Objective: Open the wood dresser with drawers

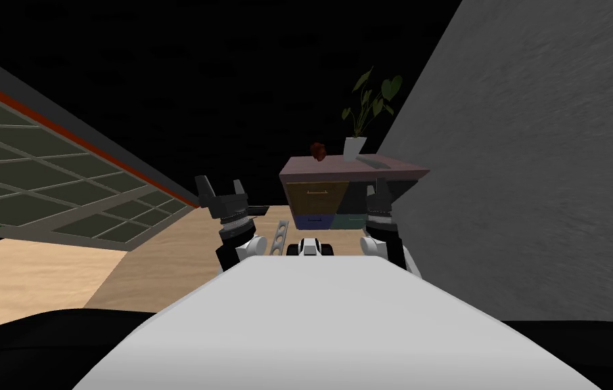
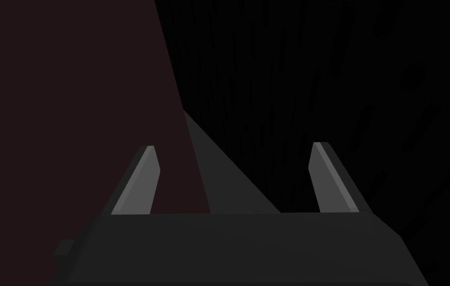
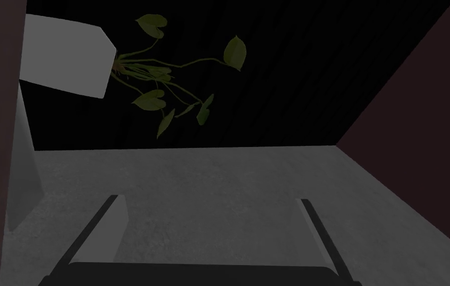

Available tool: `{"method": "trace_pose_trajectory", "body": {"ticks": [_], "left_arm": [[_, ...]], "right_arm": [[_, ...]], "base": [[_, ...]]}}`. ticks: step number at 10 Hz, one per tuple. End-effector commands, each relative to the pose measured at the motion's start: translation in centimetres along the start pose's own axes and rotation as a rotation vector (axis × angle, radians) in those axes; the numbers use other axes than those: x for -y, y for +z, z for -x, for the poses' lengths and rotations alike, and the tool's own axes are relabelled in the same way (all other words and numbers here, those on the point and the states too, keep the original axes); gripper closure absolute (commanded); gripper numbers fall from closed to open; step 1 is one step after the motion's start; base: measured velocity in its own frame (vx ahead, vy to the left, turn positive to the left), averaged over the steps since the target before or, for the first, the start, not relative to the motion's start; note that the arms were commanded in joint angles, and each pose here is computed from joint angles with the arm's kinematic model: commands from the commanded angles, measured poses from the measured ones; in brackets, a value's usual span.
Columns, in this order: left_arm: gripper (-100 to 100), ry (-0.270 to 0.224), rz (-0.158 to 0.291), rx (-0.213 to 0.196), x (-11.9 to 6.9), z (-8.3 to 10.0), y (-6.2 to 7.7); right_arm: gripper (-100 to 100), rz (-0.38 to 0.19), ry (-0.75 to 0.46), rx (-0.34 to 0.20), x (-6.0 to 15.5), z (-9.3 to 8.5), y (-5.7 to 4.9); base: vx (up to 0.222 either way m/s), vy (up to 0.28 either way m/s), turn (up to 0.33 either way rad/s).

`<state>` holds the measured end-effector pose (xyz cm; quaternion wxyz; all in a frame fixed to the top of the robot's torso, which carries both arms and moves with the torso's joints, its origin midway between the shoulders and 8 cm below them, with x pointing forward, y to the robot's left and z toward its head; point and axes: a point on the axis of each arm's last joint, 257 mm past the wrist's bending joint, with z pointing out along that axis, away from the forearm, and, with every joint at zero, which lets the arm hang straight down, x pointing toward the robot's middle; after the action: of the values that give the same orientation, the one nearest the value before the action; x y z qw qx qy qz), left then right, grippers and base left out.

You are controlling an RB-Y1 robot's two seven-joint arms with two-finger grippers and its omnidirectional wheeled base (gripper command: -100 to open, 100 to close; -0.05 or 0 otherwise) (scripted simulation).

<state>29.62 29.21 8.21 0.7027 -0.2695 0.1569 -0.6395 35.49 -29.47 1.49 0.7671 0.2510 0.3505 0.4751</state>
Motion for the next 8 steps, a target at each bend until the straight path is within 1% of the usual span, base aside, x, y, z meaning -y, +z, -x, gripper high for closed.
{"method": "trace_pose_trajectory", "body": {"ticks": [1,2,4,5,6,7,8], "left_arm": [[0,0.000,0.000,0.000,0.0,0.0,0.0],[0,0.000,0.000,0.000,0.0,0.0,0.0],[0,0.000,0.000,0.000,0.0,0.0,0.0],[0,0.000,0.000,0.000,0.0,0.0,0.0],[0,0.000,0.000,0.000,0.0,0.0,0.0],[0,0.000,0.000,0.000,0.0,0.0,0.0],[0,0.000,0.000,0.000,0.0,0.0,0.0]], "right_arm": [[-100,0.022,-0.175,-0.051,0.4,-0.1,-0.2],[-100,0.022,-0.184,-0.051,0.4,-0.1,-0.2],[-100,0.042,-0.335,-0.084,0.9,-0.1,-0.4],[-100,0.042,-0.352,-0.084,0.9,-0.1,-0.4],[-100,0.053,-0.432,-0.100,1.2,-0.1,-0.6],[-100,0.054,-0.443,-0.100,1.2,-0.1,-0.6],[-100,0.065,-0.528,-0.116,1.5,0.0,-0.8]], "base": [[0.060,0.127,-0.095],[0.044,0.084,-0.029],[0.049,0.097,-0.076],[0.046,0.102,-0.039],[0.053,0.100,-0.059],[0.041,0.075,-0.042],[0.053,0.078,-0.070]]}}
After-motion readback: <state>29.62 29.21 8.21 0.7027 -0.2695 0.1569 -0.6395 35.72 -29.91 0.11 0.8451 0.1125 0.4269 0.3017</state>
